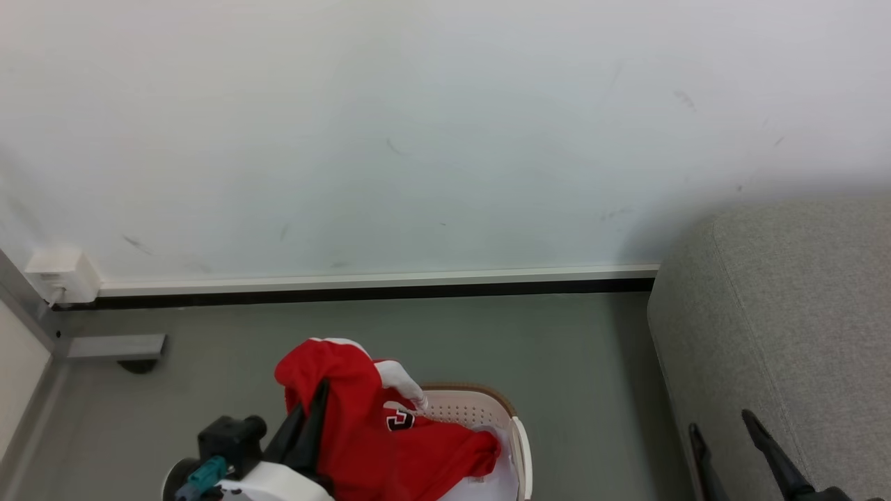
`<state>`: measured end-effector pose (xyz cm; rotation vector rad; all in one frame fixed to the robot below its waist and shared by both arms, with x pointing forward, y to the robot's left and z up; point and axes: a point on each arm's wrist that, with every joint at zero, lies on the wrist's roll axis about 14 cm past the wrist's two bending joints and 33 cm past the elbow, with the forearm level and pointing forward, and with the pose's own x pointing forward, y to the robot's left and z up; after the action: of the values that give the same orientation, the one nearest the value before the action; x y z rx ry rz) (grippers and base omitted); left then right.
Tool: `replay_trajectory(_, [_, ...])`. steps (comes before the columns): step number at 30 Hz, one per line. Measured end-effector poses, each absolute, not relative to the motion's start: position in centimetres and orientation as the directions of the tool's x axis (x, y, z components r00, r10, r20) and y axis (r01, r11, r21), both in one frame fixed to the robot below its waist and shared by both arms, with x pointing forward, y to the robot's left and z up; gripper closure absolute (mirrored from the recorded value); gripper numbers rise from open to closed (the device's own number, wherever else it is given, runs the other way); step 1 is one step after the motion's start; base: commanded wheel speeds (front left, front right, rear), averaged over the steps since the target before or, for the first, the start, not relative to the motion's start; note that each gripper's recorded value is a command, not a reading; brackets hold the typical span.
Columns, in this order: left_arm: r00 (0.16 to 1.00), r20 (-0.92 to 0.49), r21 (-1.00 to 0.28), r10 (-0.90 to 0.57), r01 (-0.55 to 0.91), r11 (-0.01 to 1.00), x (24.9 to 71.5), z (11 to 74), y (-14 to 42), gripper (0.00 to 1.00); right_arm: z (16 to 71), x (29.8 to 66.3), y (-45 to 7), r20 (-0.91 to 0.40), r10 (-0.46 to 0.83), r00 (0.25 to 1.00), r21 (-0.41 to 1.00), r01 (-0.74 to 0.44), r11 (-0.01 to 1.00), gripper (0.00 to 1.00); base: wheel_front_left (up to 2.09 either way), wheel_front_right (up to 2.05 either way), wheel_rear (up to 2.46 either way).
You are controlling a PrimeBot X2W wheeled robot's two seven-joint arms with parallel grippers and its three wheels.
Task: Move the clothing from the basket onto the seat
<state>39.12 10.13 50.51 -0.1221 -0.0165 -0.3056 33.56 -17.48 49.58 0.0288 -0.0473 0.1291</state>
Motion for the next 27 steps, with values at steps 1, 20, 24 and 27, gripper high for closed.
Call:
replay_trajectory(1, [0.952, 0.039, -0.116, -0.303, 0.305, 0.945, 39.1, 50.6, 10.0, 1.0, 49.6, 33.6, -17.2, 0.05, 0.137, 0.989, 0.028, -0.138, 0.99, 0.0, 0.0, 0.0, 0.0])
replay_trajectory(20, [0.811, 0.138, -0.07, -0.569, 0.581, 0.811, 37.2, 54.5, 1.5, 1.0, 53.9, 34.6, -7.0, 0.161, 0.491, 0.856, 0.081, -0.508, 0.858, 0.0, 0.0, 0.0, 0.0])
replay_trajectory(24, [0.764, 0.157, -0.067, -0.626, 0.64, 0.765, 36.2, 55.0, -0.6, 1.0, 54.2, 34.7, -5.9, 0.163, 0.529, 0.833, 0.116, -0.549, 0.828, 0.0, 0.0, 0.0, 0.0])
replay_trajectory(27, [0.729, 0.157, -0.066, -0.666, 0.681, 0.73, 35.3, 55.0, -1.8, 1.0, 54.1, 34.6, -5.2, 0.15, 0.567, 0.81, 0.096, -0.583, 0.807, 0.0, 0.0, 0.0, 0.0])
